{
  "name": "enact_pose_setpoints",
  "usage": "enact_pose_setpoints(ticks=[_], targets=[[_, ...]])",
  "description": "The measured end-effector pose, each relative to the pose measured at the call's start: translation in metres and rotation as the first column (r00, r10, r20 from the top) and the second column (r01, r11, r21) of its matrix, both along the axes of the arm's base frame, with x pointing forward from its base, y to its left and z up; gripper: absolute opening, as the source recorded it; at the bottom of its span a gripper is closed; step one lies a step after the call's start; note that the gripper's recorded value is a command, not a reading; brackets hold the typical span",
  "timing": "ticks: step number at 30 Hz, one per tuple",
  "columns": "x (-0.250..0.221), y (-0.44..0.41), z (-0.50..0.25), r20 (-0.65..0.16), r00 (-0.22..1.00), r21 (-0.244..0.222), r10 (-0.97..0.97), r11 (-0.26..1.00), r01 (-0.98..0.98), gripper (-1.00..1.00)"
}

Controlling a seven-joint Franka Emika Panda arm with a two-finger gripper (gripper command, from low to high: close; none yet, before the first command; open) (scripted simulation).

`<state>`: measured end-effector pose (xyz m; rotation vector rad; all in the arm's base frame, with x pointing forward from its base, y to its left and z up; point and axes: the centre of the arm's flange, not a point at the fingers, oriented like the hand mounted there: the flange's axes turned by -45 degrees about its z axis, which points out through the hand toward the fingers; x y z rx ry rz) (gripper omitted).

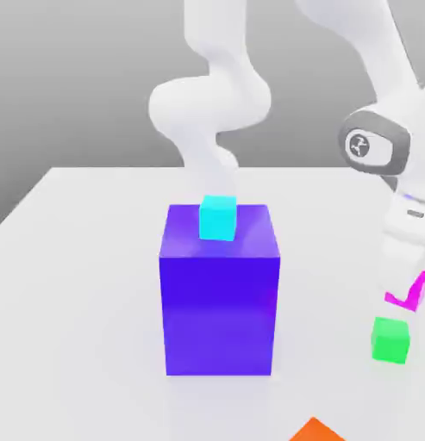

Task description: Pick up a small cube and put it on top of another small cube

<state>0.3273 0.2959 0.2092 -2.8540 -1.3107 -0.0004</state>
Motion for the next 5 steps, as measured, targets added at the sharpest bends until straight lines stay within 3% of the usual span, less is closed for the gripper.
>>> enact_pose_setpoints(ticks=[1,2,5], targets=[[0.0,0.0,-0.012,0.0,1.0,0.0,-0.001,1.0,0.001,-1.0],[-0.001,-0.001,-0.023,0.0,1.0,-0.001,-0.001,1.0,0.001,1.0],[-0.001,-0.001,-0.023,0.0,1.0,-0.001,-0.001,1.0,0.001,1.0]])
